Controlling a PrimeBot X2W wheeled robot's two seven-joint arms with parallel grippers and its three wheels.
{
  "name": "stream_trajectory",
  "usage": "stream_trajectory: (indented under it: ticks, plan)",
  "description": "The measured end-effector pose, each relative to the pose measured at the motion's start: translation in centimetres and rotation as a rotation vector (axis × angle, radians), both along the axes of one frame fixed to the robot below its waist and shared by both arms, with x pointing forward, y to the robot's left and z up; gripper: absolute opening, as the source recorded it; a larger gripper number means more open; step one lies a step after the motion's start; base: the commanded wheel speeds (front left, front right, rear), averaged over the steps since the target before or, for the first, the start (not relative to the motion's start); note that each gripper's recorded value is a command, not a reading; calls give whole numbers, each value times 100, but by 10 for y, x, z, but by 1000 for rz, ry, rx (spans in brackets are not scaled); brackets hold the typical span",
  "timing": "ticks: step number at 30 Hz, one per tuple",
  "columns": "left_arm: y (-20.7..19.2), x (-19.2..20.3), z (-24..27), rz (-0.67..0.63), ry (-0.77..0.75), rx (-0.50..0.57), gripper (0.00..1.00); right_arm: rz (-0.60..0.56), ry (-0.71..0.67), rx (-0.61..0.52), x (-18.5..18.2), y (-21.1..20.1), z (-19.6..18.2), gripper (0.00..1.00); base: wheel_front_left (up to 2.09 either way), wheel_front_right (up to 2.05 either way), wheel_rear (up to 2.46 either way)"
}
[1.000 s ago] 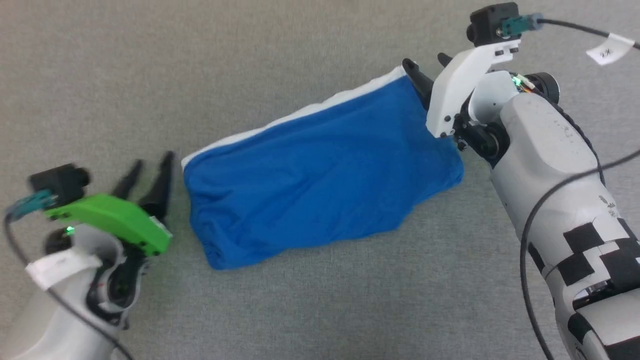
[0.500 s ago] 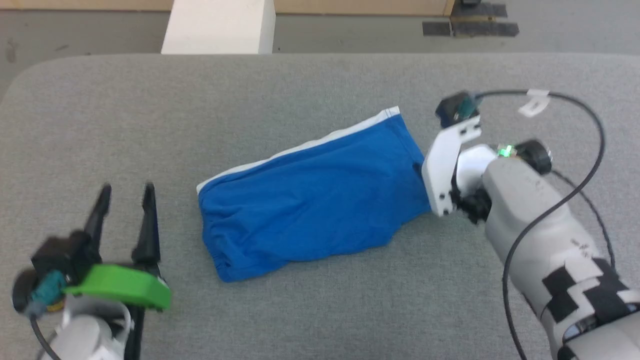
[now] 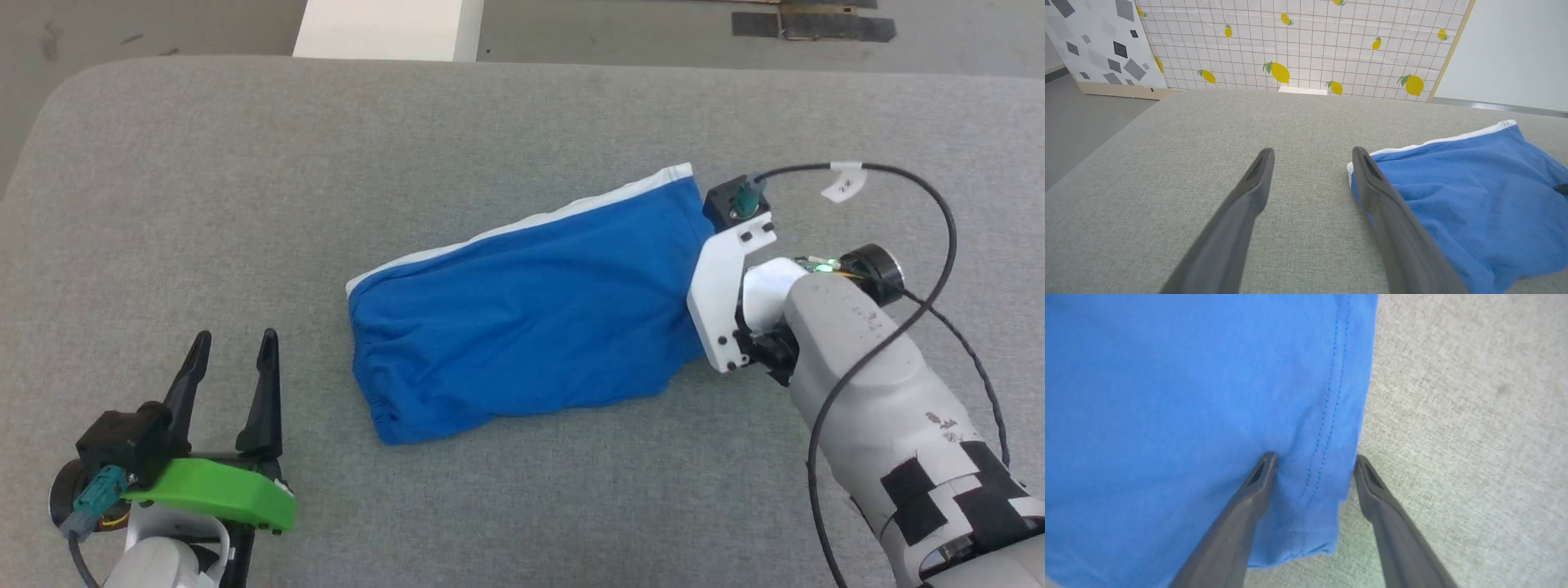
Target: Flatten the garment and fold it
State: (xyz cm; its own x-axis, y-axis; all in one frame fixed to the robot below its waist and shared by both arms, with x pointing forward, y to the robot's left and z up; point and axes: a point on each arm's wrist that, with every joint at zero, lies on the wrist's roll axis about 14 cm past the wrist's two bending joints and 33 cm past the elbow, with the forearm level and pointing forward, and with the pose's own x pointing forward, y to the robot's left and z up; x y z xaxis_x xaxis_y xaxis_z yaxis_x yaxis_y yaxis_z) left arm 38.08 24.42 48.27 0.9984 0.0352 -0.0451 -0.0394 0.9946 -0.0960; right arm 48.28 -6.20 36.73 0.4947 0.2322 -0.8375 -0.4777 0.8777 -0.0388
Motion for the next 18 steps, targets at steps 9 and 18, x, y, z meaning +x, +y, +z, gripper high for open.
stream_trajectory:
  ticks: [9,18]
  plan:
    - [-49,-1,-28,-159,276,-104,100,-11,2,26,2,5,8,0,0,0,0]
    - [-78,-11,-59,-244,674,-104,100,-21,-6,29,1,2,10,0,0,0,0]
